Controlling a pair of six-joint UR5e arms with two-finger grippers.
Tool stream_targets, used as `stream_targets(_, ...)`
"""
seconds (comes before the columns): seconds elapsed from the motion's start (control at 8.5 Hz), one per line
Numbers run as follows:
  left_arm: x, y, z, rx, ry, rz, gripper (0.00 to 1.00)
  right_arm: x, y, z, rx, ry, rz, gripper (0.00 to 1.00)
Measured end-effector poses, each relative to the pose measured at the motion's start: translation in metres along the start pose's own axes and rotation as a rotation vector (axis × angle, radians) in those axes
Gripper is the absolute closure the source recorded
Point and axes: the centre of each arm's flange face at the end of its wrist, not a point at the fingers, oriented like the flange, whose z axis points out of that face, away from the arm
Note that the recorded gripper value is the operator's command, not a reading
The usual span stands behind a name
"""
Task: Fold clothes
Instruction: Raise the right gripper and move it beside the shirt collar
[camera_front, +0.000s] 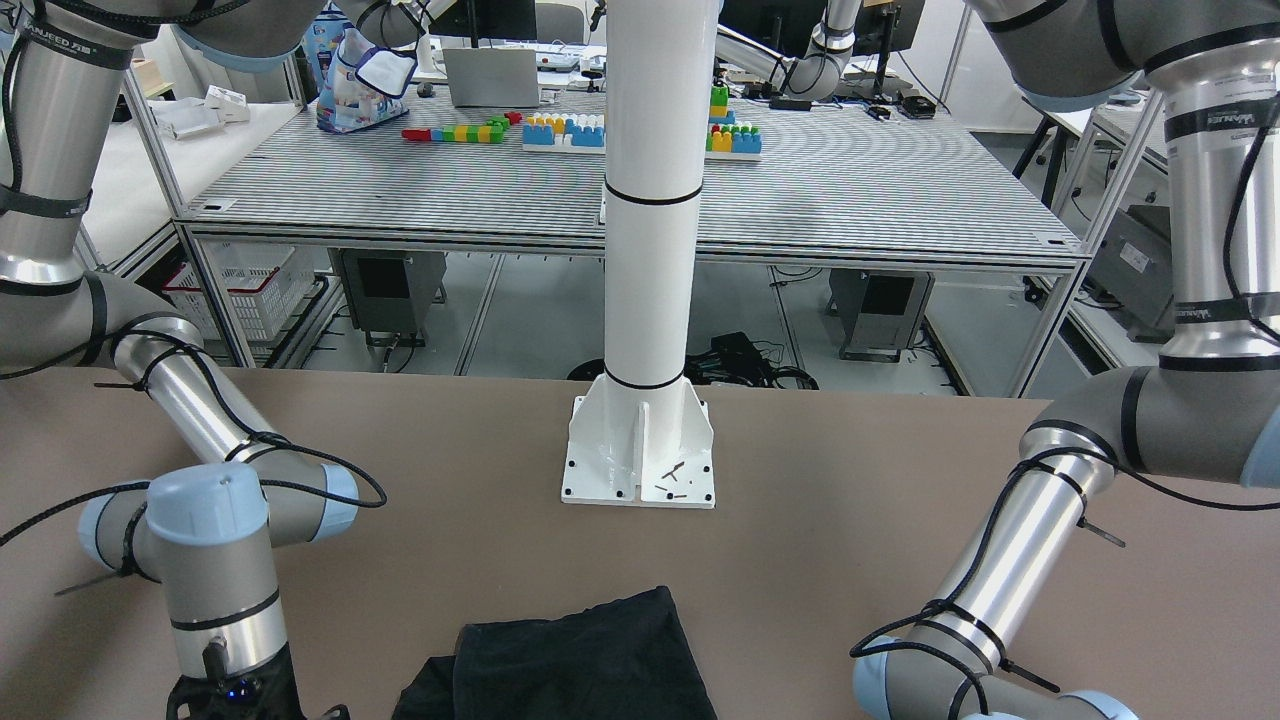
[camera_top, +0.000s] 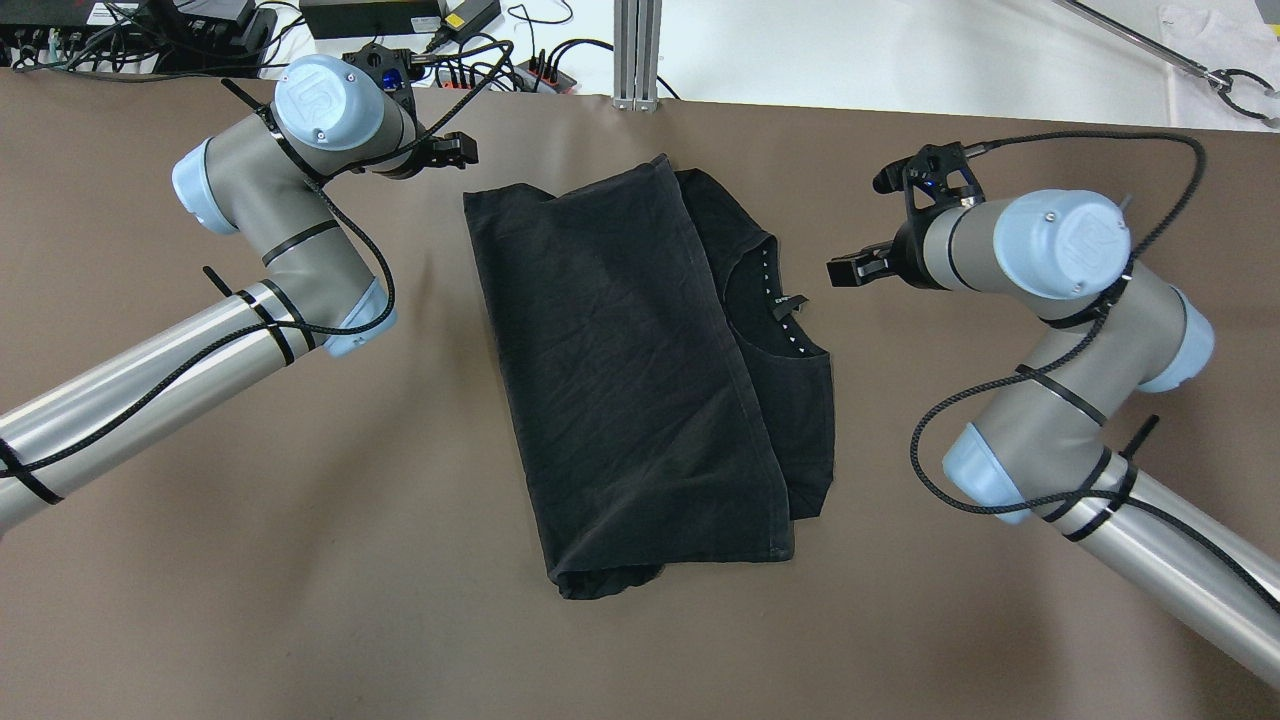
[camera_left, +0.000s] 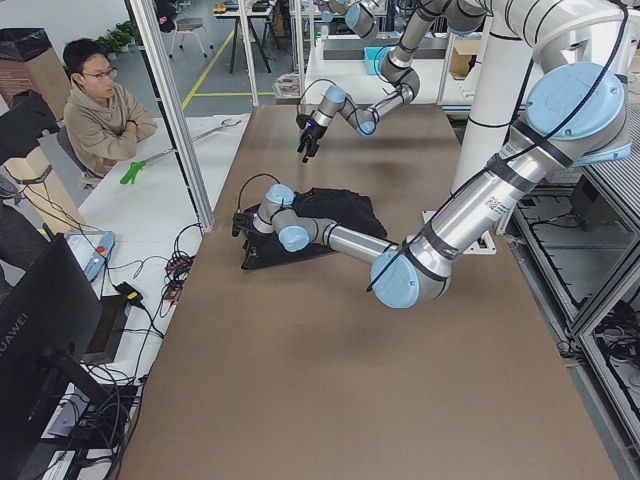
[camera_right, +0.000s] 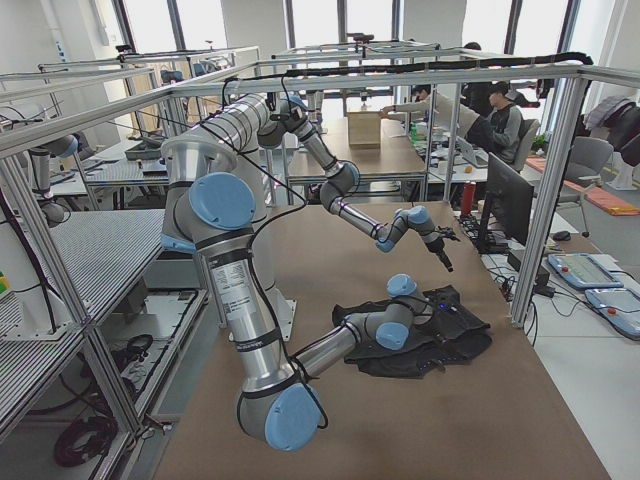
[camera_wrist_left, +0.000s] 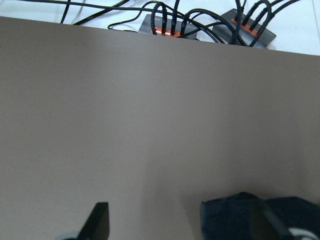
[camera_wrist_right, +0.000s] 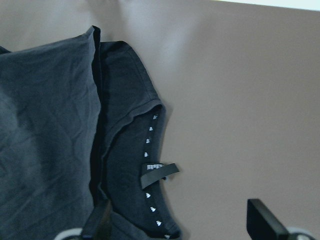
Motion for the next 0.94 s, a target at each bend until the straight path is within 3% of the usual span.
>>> stream_targets(0.35,-0.006,0.0,-0.001,0.006,-0.002,-0.002,0.0,0.0,0.024,-0.043,0.031,-0.178,0.284,0.08)
stream_targets(0.59,-0.012,0.004,-0.004,0.01,0.002,-0.003,0.0,-0.012,0.038,-0.052,0.029,-0.289,0.47,0.1)
stream_targets(0.82,-0.015,0.006,-0.004,0.01,0.001,-0.004,0.0,-0.03,0.049,-0.052,-0.007,-0.359,0.622,0.13)
stream_targets(0.94,-0.017,0.006,-0.004,0.009,-0.001,-0.004,0.0,-0.035,0.049,-0.053,-0.015,-0.375,0.661,0.06)
